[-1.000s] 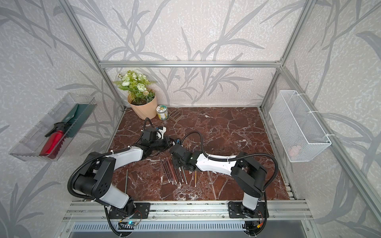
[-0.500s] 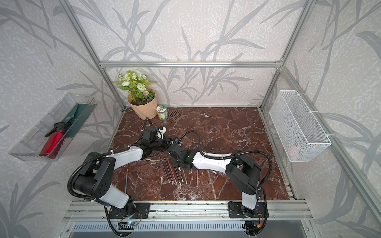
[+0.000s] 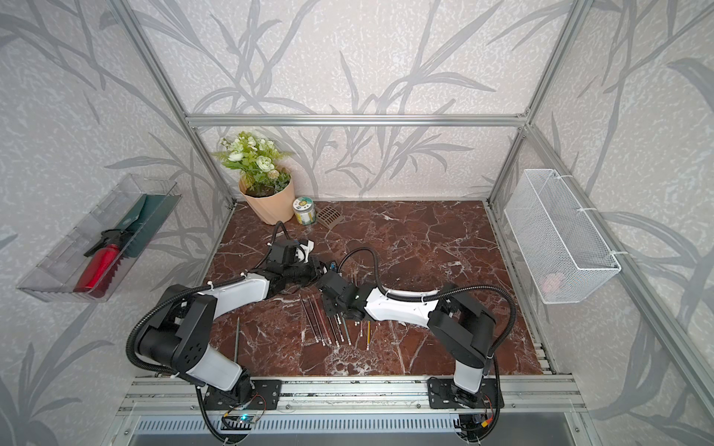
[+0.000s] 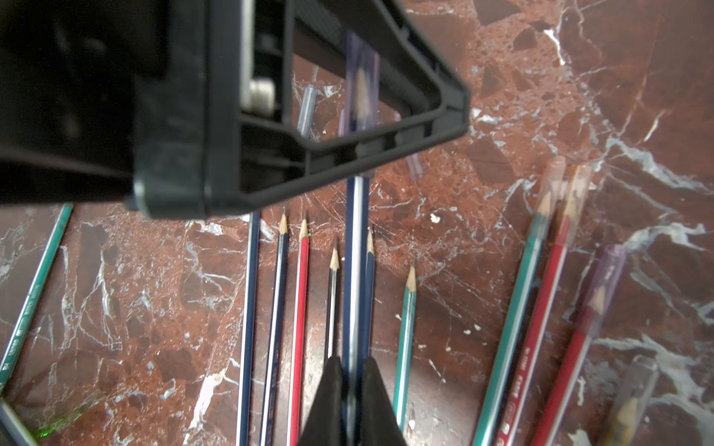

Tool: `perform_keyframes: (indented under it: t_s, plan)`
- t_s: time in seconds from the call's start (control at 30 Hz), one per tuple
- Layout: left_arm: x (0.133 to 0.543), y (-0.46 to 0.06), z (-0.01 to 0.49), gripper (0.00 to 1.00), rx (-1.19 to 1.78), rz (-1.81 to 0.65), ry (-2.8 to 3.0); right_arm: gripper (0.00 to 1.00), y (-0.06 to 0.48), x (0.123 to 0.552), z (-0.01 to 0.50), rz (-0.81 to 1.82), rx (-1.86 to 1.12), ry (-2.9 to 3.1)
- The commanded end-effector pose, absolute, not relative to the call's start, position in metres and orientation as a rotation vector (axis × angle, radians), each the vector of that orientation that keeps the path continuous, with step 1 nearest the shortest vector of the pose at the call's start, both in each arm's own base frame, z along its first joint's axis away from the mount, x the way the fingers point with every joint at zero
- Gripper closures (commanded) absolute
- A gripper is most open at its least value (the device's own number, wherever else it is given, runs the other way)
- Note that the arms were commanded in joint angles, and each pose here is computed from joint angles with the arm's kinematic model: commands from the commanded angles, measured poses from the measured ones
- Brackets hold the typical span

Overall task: Remove the protective cover of the pencils
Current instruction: Remove the protective sleeve from the pencil.

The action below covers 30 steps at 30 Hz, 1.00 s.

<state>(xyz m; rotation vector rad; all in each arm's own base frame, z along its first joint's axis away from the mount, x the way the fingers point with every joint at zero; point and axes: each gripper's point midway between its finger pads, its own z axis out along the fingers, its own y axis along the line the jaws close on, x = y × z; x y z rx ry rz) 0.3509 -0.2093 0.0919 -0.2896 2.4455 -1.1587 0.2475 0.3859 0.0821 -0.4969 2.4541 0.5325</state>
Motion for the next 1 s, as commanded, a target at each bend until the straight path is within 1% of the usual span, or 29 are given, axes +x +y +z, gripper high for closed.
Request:
perform_keyframes:
  t_s: [0.0,0.07,0.6,0.77,0.87,0.97]
  plan:
    - [0.368,-0.203,0.113,1.0,-0.27,-1.113,2.368,1.0,0.379,0.226,0.082,0.53,-0.563,2.466]
    - [0.368,-0.202,0.112,1.0,-0.274,-1.108,2.37,1.0,0.379,0.222,0.092,0.556,-0.556,2.443]
    - [0.372,-0.187,0.112,1.0,-0.339,-1.075,2.354,1.0,0.381,0.207,0.088,0.593,-0.562,2.434]
    - [0.389,-0.176,0.12,1.0,-0.429,-1.053,2.305,1.0,0.384,0.204,0.091,0.608,-0.56,2.426]
    - [0.401,-0.166,0.127,1.0,-0.514,-1.031,2.283,1.0,0.38,0.205,0.093,0.602,-0.55,2.418]
    - [0.406,-0.164,0.138,1.0,-0.534,-1.01,2.275,1.0,0.372,0.207,0.097,0.569,-0.53,2.402]
